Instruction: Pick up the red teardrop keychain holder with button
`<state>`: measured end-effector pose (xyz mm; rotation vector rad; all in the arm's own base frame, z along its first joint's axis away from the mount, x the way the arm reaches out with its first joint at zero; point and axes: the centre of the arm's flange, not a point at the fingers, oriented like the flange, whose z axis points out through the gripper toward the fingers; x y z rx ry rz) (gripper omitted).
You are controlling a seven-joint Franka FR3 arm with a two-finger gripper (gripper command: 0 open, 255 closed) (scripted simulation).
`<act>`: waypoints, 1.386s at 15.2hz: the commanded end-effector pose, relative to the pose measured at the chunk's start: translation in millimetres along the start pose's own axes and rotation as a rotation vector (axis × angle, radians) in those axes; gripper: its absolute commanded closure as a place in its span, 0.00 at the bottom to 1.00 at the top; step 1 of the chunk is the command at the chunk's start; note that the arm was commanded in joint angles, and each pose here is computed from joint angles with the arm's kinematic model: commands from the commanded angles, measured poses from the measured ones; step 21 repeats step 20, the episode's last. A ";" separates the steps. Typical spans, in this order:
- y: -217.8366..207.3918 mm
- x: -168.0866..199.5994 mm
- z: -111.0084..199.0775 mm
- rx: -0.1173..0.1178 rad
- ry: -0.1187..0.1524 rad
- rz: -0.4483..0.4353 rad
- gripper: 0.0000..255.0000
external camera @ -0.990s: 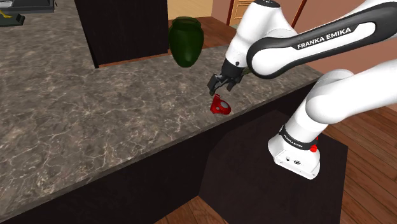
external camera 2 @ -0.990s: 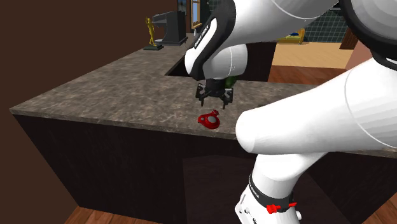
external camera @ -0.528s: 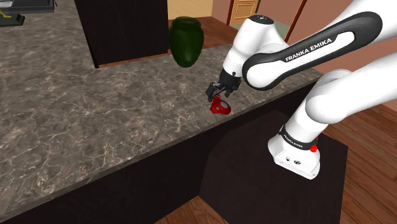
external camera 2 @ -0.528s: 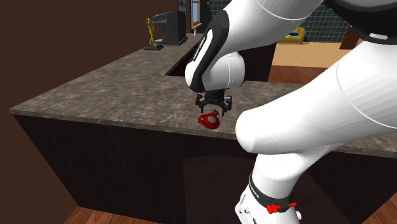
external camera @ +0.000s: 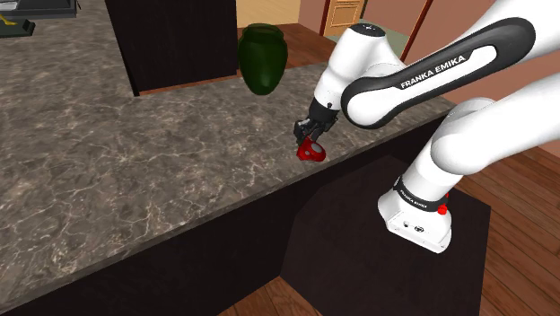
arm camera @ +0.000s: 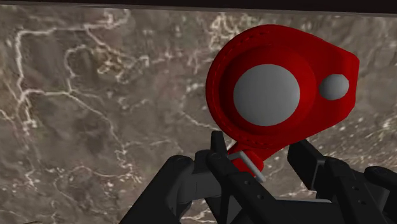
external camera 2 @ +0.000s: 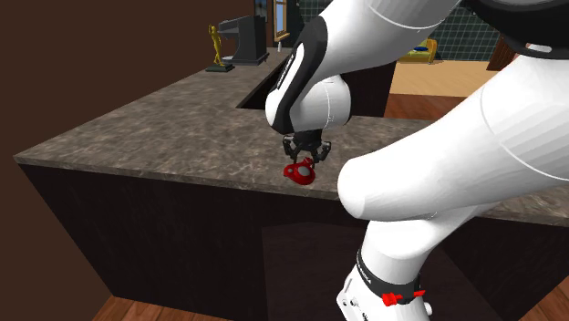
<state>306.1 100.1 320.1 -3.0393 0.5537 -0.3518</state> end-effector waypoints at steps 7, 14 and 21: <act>-1.4 4.4 -19.5 0.000 -0.001 0.000 1.00; -4.1 12.4 -55.5 0.000 -0.001 0.000 1.00; -5.6 17.1 -76.9 0.000 -0.001 0.000 1.00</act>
